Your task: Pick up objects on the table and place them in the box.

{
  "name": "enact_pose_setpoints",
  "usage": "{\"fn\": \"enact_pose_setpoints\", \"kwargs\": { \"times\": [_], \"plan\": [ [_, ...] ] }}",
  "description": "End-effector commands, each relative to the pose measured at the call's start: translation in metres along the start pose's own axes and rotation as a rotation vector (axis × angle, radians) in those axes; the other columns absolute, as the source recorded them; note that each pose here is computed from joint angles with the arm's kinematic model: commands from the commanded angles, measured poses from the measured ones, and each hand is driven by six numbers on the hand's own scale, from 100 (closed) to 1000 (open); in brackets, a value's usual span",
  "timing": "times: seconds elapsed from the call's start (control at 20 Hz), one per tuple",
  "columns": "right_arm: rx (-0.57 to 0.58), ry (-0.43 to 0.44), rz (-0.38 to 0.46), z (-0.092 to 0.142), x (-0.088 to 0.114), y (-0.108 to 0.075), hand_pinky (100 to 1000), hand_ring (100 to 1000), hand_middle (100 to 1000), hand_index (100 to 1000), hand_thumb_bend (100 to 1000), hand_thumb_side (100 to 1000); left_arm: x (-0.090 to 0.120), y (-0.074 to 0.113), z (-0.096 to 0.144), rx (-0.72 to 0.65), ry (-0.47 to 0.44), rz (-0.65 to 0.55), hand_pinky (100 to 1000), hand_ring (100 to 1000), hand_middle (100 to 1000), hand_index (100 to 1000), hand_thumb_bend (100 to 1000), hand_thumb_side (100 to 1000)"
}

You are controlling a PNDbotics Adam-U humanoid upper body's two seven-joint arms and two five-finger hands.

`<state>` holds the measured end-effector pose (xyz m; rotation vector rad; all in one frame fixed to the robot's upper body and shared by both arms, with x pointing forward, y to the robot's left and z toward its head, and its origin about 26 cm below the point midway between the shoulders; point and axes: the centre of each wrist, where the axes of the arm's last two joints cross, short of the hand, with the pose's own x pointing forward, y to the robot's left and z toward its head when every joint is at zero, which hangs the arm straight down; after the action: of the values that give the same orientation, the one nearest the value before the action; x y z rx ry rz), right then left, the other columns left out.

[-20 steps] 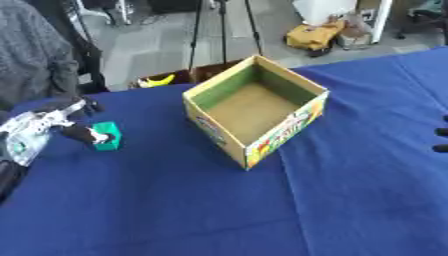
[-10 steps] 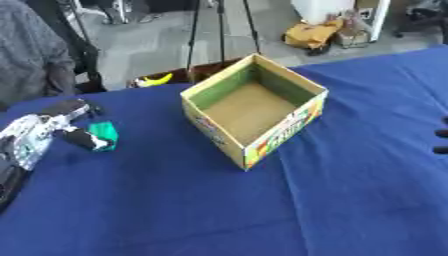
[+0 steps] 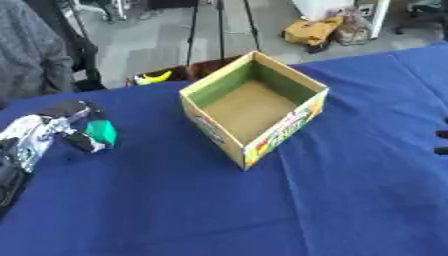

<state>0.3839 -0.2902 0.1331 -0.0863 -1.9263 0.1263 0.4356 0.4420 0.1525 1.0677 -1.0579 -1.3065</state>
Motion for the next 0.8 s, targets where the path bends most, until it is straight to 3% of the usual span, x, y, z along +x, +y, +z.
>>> {"fn": "enact_pose_setpoints", "kwargs": {
  "times": [0.05, 0.15, 0.25, 0.35, 0.55, 0.8],
  "plan": [
    [0.001, -0.041, 0.020, -0.006, 0.013, -0.007, 581, 725, 751, 868, 100, 1000, -0.008, 0.014, 0.003, 0.033, 0.020, -0.047, 763, 751, 742, 807, 414, 284],
    [0.001, -0.042, 0.019, -0.006, 0.013, -0.007, 581, 725, 751, 868, 100, 1000, -0.006, 0.012, 0.002, 0.023, 0.018, -0.068, 711, 691, 699, 795, 377, 272],
    [0.001, -0.042, 0.018, -0.007, 0.014, -0.006, 581, 725, 751, 868, 100, 1000, -0.005, 0.010, 0.001, 0.014, 0.019, -0.089, 627, 599, 630, 777, 269, 248],
    [-0.001, -0.041, 0.017, -0.006, 0.013, -0.007, 581, 725, 751, 868, 100, 1000, -0.005, 0.010, 0.000, 0.015, 0.021, -0.109, 519, 502, 540, 747, 100, 242],
    [-0.006, -0.040, 0.014, -0.006, 0.012, -0.007, 581, 726, 751, 868, 100, 1000, -0.003, 0.012, -0.001, 0.052, 0.019, -0.144, 375, 364, 422, 691, 100, 259],
    [-0.015, -0.031, 0.010, -0.003, 0.009, -0.008, 582, 726, 751, 868, 100, 1000, 0.005, 0.031, 0.000, 0.119, -0.045, -0.130, 358, 345, 407, 679, 100, 284]
  ]
}}
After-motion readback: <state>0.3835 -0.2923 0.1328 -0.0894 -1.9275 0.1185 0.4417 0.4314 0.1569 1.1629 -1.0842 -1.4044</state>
